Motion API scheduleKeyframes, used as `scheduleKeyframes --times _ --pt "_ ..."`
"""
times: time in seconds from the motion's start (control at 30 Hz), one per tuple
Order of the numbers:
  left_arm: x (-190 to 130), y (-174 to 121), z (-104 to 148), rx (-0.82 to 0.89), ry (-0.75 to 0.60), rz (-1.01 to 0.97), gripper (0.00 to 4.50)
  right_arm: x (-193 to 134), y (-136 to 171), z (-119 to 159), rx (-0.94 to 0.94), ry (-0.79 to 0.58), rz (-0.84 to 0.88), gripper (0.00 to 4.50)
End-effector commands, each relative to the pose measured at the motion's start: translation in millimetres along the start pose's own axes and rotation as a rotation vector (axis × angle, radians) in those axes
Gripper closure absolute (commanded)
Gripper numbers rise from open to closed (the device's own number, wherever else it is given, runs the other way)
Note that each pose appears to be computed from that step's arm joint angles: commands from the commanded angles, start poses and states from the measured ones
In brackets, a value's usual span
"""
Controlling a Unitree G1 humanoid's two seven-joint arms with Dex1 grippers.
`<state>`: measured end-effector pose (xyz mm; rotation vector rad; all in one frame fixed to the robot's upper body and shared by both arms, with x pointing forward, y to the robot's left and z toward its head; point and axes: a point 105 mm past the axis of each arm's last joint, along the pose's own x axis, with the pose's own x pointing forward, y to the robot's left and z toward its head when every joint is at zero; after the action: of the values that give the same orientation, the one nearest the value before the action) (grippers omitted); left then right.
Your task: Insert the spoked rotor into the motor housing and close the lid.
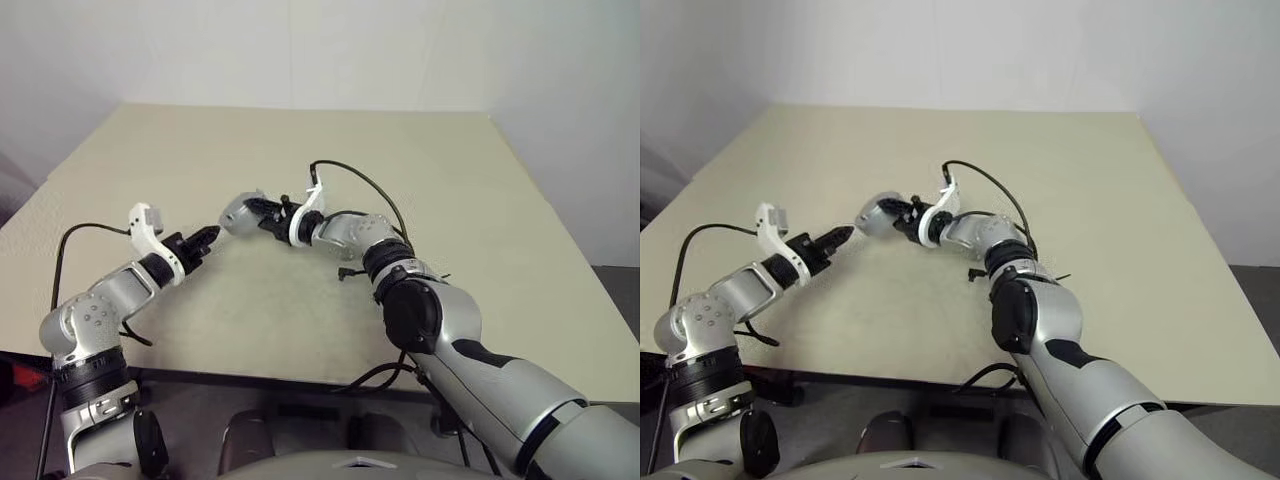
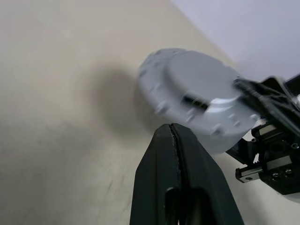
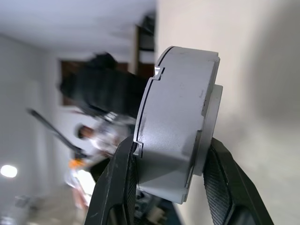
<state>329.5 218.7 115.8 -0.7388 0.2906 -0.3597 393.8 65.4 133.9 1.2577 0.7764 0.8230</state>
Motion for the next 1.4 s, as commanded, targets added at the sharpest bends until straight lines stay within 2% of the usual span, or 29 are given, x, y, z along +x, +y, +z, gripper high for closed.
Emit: scheduleKeyframes --times 0.03,0.27,0.3,0.4,0.6,0.77,0.9,1.07,1.23,1.4 --pt "-11 0 17 -0.044 -0.095 -0.01 4.5 9 53 5 0.011 -0.005 0.17 2.65" --pt "-30 17 27 -0.168 -0.199 0.028 4.5 0 64 11 0.024 0.018 0.217 2.65" --pt "-31 19 29 -0.18 -0.217 0.038 4.32 -2 64 12 0.023 0.023 0.22 2.65" --pt "-33 17 33 -0.221 -0.265 0.015 3.63 -6 59 14 0.014 0.029 0.203 2.65" --pt "-29 9 27 -0.257 -0.246 -0.039 1.64 -12 60 16 0.01 0.045 0.214 2.65" --pt "-24 -6 15 -0.431 -0.183 -0.182 0.02 -22 65 13 -0.016 0.113 0.246 2.65" --pt "-24 -21 15 -0.518 -0.157 -0.294 0.02 -29 64 4 -0.053 0.19 0.257 2.65" --pt "-24 -43 20 -0.549 -0.139 -0.411 0.02 -33 54 -5 -0.058 0.243 0.233 2.65" --pt "-22 -49 19 -0.571 -0.119 -0.439 0.02 -33 45 -7 -0.053 0.246 0.206 2.65" --pt "-7 -56 17 -0.595 -0.091 -0.455 0.02 -35 53 -13 -0.057 0.283 0.244 2.65"
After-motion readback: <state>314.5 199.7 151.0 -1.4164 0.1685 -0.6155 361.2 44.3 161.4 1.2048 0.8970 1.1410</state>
